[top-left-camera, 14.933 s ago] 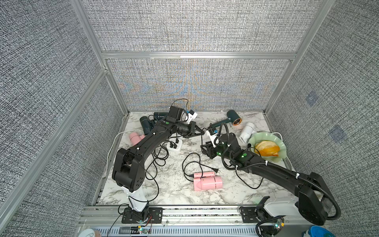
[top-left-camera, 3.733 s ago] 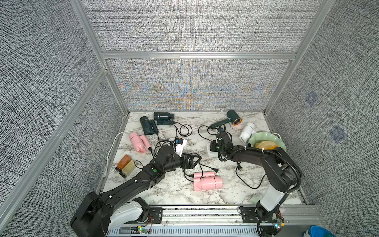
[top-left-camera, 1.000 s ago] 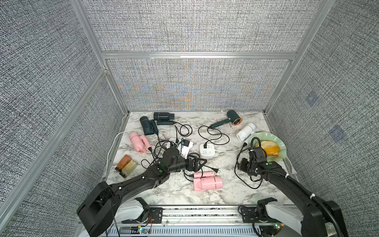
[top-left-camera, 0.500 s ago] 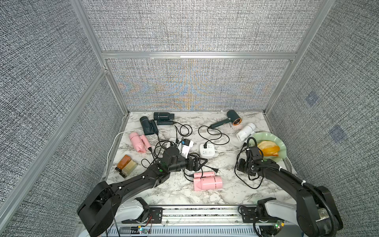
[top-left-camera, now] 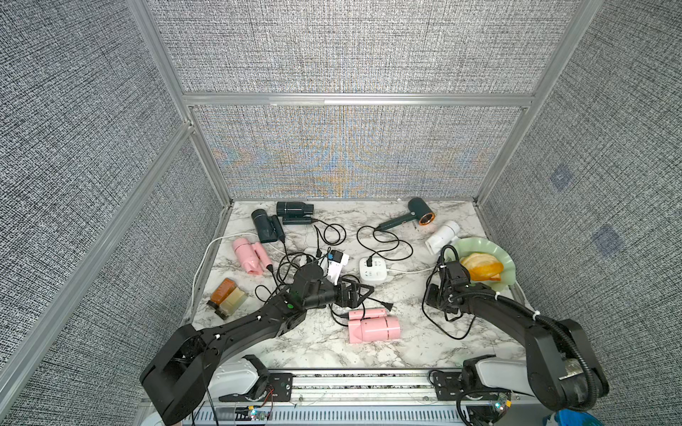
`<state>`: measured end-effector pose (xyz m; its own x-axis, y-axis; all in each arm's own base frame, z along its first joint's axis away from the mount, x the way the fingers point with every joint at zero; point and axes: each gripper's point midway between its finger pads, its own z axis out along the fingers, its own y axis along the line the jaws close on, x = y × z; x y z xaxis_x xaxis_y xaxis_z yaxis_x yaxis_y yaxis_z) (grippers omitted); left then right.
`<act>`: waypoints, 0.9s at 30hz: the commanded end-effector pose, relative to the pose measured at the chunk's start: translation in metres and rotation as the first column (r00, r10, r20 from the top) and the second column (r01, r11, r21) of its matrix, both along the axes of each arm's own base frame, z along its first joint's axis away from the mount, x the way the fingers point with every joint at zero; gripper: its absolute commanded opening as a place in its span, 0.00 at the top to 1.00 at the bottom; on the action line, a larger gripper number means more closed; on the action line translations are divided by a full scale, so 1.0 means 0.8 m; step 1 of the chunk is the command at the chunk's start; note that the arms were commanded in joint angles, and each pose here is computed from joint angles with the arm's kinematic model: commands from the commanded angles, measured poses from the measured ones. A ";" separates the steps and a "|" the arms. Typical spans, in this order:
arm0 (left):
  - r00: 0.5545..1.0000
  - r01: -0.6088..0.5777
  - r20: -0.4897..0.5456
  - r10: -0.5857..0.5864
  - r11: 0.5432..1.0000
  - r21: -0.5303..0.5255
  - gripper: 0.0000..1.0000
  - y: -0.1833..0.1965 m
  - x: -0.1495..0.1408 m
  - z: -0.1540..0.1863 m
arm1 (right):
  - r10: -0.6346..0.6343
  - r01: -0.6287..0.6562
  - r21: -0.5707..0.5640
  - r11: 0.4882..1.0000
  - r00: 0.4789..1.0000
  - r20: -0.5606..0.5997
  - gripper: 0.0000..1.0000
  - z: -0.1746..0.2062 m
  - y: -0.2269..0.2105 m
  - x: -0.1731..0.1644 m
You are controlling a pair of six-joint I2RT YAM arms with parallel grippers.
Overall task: Charge the blow dryers
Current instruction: Pick up the plug from the center of the board.
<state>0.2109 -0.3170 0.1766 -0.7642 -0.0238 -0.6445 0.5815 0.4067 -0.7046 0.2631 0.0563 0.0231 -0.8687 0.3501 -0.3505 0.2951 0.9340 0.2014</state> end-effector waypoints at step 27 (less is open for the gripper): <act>0.998 -0.018 0.062 0.023 0.996 -0.086 0.01 -0.004 0.010 0.049 | 0.323 -0.513 0.313 0.799 0.806 0.497 0.82 0.179 0.173 0.030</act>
